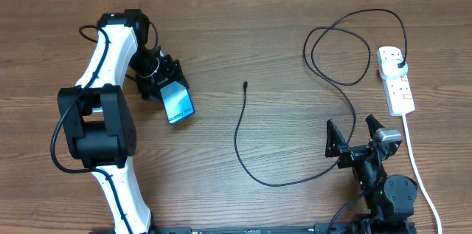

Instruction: Plug charger to phone and switch on socket

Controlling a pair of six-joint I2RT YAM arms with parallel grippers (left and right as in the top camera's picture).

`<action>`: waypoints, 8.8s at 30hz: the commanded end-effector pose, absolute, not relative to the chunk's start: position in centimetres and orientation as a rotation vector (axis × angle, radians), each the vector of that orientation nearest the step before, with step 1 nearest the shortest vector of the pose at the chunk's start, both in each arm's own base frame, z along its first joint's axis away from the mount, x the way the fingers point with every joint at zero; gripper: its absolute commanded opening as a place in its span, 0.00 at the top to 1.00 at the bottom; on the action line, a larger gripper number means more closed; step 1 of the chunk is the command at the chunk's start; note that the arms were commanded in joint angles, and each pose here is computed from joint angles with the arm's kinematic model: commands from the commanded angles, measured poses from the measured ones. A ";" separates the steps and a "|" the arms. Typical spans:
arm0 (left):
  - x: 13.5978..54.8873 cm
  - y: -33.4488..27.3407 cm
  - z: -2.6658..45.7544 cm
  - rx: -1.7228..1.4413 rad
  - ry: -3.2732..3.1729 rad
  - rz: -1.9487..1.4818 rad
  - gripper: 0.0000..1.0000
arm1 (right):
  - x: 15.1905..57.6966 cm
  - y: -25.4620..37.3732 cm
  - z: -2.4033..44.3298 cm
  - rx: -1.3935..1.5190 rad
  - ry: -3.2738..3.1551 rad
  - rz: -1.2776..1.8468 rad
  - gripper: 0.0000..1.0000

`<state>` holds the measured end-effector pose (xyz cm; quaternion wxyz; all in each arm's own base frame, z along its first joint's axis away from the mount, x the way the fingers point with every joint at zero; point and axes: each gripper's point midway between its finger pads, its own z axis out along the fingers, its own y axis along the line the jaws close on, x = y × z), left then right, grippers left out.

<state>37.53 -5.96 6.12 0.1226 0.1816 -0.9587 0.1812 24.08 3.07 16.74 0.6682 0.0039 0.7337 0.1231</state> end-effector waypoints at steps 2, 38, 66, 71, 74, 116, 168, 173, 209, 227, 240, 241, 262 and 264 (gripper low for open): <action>38.5 -9.4 8.3 0.641 -2.675 0.799 0.36 | 24.1 3.0 17.0 0.010 1.643 0.277 0.00; 37.9 -18.9 15.9 0.840 -2.039 1.274 0.36 | 24.1 3.0 17.0 0.010 1.643 0.277 0.00; 38.3 -19.8 17.6 0.936 -1.849 1.288 0.34 | 24.1 3.0 17.0 0.011 1.643 0.278 0.00; 38.3 -19.8 17.6 0.916 -1.866 1.302 0.34 | 24.1 3.0 17.0 0.011 1.643 0.278 0.00; 38.3 -19.8 17.6 0.916 -1.866 1.302 0.34 | 24.1 3.0 17.0 0.011 1.643 0.278 0.00; 38.0 -19.9 16.8 0.883 -1.937 1.285 0.32 | 24.0 3.6 17.7 -0.024 1.617 0.305 0.00; 41.8 -20.3 12.1 0.884 -2.356 1.174 0.29 | 31.8 17.0 20.1 -0.074 2.196 1.449 0.09; 42.0 -20.4 12.0 0.896 -2.360 1.171 0.29 | 33.7 18.8 16.5 0.150 2.313 1.156 0.10; 37.9 -30.2 12.7 0.835 -2.261 1.082 0.29 | 34.6 18.8 14.1 0.372 2.317 0.804 0.45; 37.4 -30.9 12.3 0.812 -2.292 1.061 0.29 | 35.6 19.1 13.1 0.351 2.313 0.790 0.57; 37.2 -31.1 12.3 0.807 -2.295 1.057 0.29 | 35.5 19.2 13.2 0.346 2.312 0.799 0.77; 37.2 -31.1 12.3 0.807 -2.295 1.057 0.29 | 35.5 19.2 13.2 0.346 2.312 0.799 0.78; 37.1 -31.2 12.3 0.810 -2.291 1.052 0.15 | 35.7 19.3 13.5 0.343 2.297 0.808 0.91; 37.1 -31.2 12.3 0.810 -2.291 1.052 0.01 | 35.8 19.3 13.6 0.342 2.293 0.810 0.91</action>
